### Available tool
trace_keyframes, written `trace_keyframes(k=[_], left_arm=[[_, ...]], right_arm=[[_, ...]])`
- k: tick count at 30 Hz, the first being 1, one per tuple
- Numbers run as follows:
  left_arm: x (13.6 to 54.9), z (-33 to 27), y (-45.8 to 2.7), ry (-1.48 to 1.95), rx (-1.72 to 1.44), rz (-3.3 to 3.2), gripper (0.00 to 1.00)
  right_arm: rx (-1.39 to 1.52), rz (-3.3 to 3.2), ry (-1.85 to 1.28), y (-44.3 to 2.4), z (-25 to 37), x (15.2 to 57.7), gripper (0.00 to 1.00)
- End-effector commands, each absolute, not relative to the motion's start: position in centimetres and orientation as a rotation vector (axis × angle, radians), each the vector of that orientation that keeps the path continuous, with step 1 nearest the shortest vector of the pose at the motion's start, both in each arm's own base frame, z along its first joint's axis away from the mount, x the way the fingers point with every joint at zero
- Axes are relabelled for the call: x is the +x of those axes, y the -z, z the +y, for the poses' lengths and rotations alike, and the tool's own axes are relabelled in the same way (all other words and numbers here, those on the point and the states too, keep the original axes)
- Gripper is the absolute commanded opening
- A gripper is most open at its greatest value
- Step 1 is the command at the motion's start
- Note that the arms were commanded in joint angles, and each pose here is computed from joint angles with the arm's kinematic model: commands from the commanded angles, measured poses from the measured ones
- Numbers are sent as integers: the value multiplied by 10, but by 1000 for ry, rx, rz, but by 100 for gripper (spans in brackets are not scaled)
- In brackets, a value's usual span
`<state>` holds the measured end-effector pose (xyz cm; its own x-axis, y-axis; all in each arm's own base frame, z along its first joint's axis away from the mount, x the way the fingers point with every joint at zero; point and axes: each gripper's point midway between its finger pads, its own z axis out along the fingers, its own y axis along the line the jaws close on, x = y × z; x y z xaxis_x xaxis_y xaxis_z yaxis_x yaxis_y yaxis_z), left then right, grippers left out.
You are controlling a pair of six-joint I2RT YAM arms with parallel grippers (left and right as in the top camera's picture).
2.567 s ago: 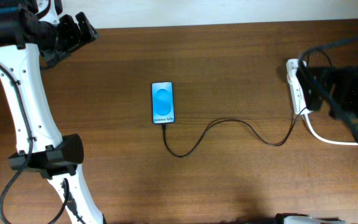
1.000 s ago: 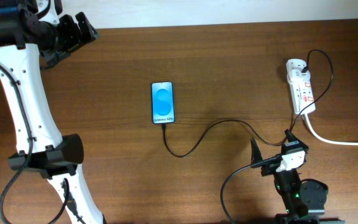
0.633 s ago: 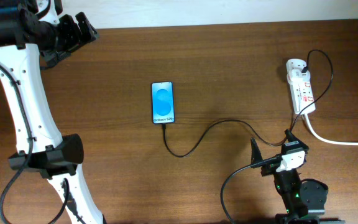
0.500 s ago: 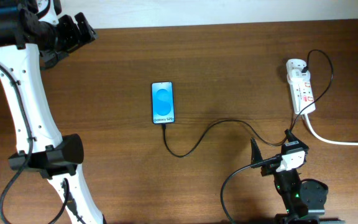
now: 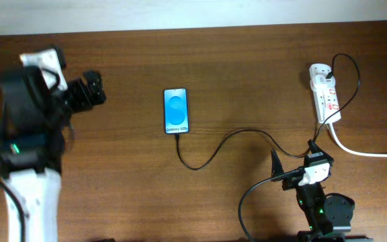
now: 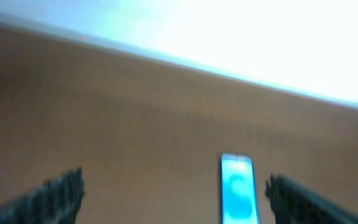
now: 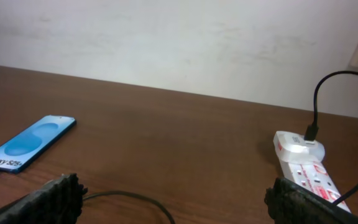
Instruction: Plug charger to phone and switch on socket
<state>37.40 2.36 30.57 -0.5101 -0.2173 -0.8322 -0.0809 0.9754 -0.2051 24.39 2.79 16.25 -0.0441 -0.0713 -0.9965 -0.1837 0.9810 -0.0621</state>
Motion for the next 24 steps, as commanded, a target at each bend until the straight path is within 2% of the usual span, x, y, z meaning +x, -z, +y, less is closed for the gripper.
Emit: trace_keyframes(k=[1, 5, 7, 11, 19, 24], left_arm=[[340, 10, -285, 104, -2, 1936, 99], [294, -18, -249, -54, 314, 1731, 99], [277, -20, -231, -74, 316, 1651, 99], [263, -19, -196, -89, 309, 1632, 99], [247, -15, -158, -120, 283, 1621, 99], [245, -16, -159, -118, 286, 1614, 99]], right_arm=[[-205, 1617, -106, -161, 31, 243, 98], [-205, 1617, -106, -161, 31, 243, 98], [-205, 1617, -106, -161, 31, 243, 98], [-205, 1617, -106, -161, 31, 243, 98], [-205, 1617, -106, -161, 31, 243, 98], [-205, 1617, -106, -161, 31, 243, 98]])
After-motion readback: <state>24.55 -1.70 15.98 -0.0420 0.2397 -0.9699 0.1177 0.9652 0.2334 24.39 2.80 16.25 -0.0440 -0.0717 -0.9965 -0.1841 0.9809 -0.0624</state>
